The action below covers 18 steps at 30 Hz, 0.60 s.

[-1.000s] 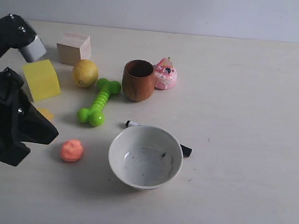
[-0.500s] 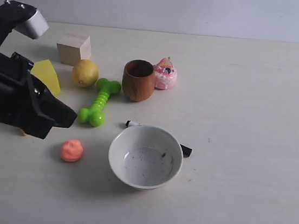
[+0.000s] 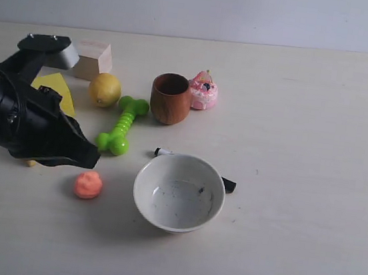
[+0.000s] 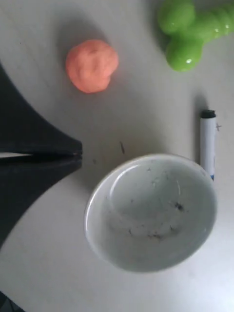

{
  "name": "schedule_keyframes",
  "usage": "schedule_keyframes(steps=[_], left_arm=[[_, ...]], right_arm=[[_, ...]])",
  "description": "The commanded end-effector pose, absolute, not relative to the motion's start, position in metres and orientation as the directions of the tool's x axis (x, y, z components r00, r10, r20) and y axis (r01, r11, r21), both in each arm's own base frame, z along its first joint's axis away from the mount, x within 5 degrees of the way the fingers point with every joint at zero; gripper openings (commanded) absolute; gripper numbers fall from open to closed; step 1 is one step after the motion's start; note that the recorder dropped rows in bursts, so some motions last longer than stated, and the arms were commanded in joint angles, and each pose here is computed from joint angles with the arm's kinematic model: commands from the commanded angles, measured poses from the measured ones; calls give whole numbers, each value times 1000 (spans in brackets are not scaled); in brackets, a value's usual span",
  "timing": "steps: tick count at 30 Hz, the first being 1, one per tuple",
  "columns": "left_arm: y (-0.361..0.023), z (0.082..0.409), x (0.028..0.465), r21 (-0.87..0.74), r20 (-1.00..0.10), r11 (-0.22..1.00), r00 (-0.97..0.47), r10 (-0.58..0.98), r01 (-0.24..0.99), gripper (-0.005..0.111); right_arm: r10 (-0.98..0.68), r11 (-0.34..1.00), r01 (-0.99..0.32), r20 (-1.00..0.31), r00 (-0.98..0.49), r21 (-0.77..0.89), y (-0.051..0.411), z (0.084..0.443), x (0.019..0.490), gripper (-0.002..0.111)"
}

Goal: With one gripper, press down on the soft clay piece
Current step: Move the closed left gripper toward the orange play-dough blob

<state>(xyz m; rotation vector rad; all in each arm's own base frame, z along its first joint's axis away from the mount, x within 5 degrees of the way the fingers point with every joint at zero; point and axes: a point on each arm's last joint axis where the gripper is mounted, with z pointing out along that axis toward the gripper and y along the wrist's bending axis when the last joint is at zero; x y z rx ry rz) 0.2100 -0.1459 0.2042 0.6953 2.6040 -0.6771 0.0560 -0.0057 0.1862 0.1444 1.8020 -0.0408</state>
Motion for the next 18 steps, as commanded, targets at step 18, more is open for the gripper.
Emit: schedule_keyframes(steps=[18], left_arm=[[-173,174,234,-145,-285,861,-854,436,488,0]], right_arm=[[72,991,124,-974,-213,47,-6,186,56,2]])
